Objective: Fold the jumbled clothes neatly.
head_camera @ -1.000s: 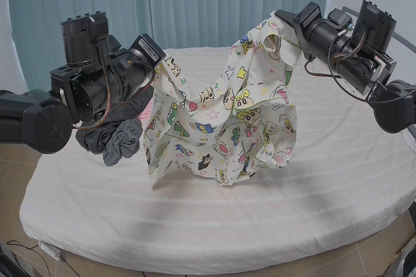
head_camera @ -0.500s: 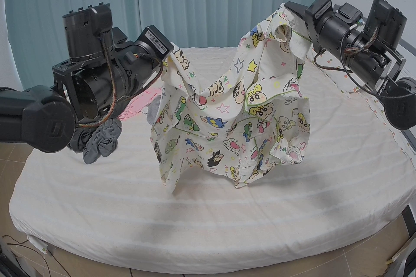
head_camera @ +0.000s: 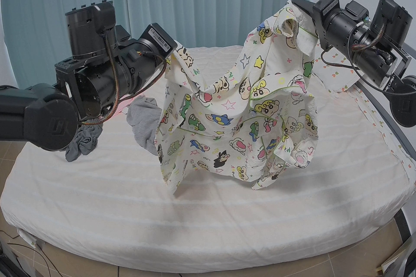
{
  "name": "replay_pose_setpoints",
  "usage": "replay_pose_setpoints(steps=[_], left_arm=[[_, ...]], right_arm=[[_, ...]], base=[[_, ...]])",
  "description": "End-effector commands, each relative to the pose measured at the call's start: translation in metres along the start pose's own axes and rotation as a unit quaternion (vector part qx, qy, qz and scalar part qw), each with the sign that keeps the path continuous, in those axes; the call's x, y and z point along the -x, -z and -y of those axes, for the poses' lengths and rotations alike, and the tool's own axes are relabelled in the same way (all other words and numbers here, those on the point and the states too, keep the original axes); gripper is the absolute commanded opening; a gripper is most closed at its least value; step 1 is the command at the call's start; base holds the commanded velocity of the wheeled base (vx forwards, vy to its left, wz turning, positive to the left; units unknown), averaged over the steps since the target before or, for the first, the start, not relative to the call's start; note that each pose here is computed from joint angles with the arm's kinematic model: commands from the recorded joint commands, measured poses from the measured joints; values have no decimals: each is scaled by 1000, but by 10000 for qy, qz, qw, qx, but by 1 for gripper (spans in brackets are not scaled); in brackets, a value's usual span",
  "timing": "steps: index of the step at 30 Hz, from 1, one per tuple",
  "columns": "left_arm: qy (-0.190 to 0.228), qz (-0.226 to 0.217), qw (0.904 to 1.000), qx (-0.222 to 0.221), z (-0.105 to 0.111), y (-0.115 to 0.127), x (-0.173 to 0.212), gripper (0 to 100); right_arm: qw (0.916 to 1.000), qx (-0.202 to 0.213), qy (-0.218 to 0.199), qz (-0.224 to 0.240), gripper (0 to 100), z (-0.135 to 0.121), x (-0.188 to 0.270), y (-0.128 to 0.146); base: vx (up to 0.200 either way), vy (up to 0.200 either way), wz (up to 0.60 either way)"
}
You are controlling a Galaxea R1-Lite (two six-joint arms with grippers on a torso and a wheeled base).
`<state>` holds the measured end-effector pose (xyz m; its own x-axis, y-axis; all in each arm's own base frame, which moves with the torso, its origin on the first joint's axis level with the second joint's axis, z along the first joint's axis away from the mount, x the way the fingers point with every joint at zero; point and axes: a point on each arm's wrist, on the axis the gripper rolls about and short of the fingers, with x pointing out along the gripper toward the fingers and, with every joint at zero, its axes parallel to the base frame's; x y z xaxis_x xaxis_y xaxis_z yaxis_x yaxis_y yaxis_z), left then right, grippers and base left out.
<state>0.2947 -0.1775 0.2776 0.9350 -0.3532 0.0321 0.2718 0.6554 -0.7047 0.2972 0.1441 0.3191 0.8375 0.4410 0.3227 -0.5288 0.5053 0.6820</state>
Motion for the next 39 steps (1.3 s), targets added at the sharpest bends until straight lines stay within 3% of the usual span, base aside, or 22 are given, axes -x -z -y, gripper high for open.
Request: replay_pose_setpoints(steps=[1, 14, 20, 39], left_arm=[[28, -42, 10000, 0, 2, 3, 0, 0], [18, -75, 10000, -5, 2, 6, 1, 0], [-90, -21, 10000, -14, 1, 7, 1, 0], [-154, -42, 9999, -20, -1, 8, 5, 0]], right_arm=[[10000, 6, -29, 32, 0, -1, 1, -4], [10000, -5, -28, 0, 0, -1, 4, -3], [9999, -11, -62, -126, 0, 0, 7, -1], [9994, -47, -251, -212, 0, -11, 16, 0]], base=[[0, -200, 0], [0, -200, 0], [0, 0, 0], [-200, 0, 0]])
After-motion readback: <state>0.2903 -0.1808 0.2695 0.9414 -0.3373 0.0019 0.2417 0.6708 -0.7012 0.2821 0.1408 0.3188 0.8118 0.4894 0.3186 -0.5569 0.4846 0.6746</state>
